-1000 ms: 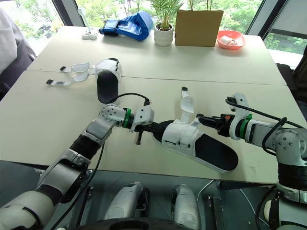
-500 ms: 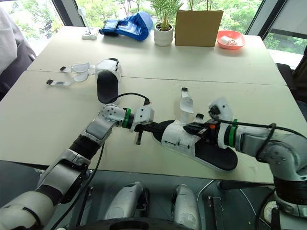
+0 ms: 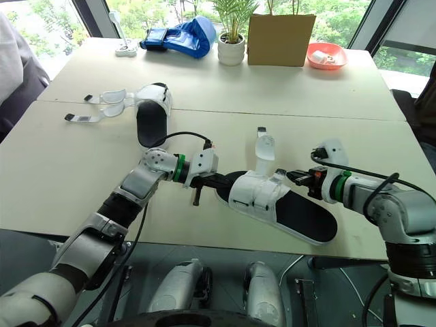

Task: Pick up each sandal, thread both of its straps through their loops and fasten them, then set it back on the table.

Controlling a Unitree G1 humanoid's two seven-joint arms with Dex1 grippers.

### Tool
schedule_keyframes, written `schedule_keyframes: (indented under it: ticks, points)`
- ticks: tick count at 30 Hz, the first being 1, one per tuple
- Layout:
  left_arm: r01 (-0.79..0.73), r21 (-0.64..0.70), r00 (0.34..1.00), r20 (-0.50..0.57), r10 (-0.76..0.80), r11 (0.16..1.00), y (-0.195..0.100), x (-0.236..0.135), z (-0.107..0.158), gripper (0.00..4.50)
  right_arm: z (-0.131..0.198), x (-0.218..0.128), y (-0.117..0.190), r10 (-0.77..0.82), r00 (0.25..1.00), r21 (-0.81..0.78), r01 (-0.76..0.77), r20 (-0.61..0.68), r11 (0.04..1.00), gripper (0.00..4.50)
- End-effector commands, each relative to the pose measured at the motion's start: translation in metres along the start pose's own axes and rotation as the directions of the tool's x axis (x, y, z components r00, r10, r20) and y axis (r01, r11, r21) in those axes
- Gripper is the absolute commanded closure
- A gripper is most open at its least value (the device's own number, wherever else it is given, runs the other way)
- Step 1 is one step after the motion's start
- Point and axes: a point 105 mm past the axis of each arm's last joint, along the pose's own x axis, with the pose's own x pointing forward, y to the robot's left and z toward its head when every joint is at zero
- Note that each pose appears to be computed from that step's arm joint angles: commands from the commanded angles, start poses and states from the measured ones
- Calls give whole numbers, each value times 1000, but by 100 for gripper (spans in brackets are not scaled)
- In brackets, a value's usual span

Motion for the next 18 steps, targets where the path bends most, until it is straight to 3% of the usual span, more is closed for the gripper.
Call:
schedule_keyframes:
  ticks: [1,4,9,12,13,18]
  points:
    - [-19,-66,998,-63,15,998,-4,-3,-21,450,32,-28,28,117,985,-87,-106,127,991,447]
    - [-34,-69,999,-32,32,997,-2,-6,-10,450,29,-42,43,178,975,-30,-175,137,984,447]
    - [-26,-108,998,55,32,994,-2,-31,19,450,1,-64,77,307,948,58,-312,84,948,214]
    - [54,-130,994,105,-40,990,-13,-54,35,361,-20,-66,89,316,948,96,-317,31,944,60]
    - [85,-140,991,116,-69,986,-17,-65,41,312,-29,-64,89,302,953,109,-301,13,947,6]
    - [150,-136,985,111,-135,979,-26,-99,60,62,-46,-46,79,239,971,147,-238,8,960,0]
